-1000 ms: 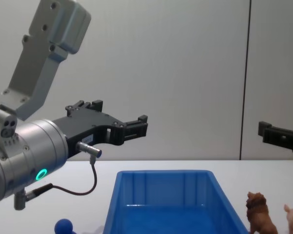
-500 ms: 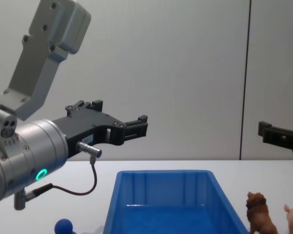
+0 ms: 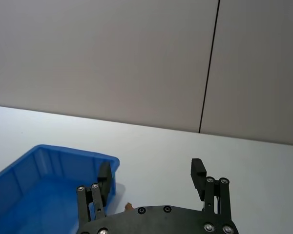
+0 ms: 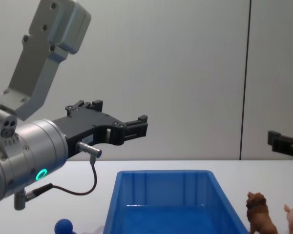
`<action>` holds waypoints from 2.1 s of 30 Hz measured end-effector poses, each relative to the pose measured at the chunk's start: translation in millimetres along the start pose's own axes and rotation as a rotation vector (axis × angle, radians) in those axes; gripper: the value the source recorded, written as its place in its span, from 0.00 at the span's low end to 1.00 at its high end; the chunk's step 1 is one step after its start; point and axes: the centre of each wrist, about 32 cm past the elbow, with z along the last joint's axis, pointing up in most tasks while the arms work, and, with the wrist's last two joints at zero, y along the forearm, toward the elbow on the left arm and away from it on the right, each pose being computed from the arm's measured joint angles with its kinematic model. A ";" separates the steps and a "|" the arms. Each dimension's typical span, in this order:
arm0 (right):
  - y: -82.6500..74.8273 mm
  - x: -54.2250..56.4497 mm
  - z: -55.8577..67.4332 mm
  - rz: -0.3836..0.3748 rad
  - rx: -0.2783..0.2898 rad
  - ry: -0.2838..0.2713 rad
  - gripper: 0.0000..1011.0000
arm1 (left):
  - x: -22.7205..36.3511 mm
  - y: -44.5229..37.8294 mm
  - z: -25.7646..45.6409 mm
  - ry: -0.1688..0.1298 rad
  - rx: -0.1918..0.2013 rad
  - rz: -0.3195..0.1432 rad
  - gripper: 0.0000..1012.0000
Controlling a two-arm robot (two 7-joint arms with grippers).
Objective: Pick up the two dolls from the table and place them into the box.
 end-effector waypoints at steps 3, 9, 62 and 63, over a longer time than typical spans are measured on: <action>-2.1 0.2 -1.4 -0.018 -0.023 0.001 0.99 | 0.0 0.0 0.0 0.000 0.000 0.000 0.99; -7.6 0.0 -6.3 -0.053 -0.078 0.003 0.99 | 0.0 0.0 0.0 0.000 0.000 0.000 0.99; -5.2 -14.9 -78.9 -0.119 -0.311 0.008 0.51 | 0.0 0.0 0.0 0.000 0.000 0.000 0.99; -4.9 -15.0 -79.4 -0.118 -0.311 0.007 0.50 | 0.0 0.0 0.0 0.000 0.000 0.000 0.99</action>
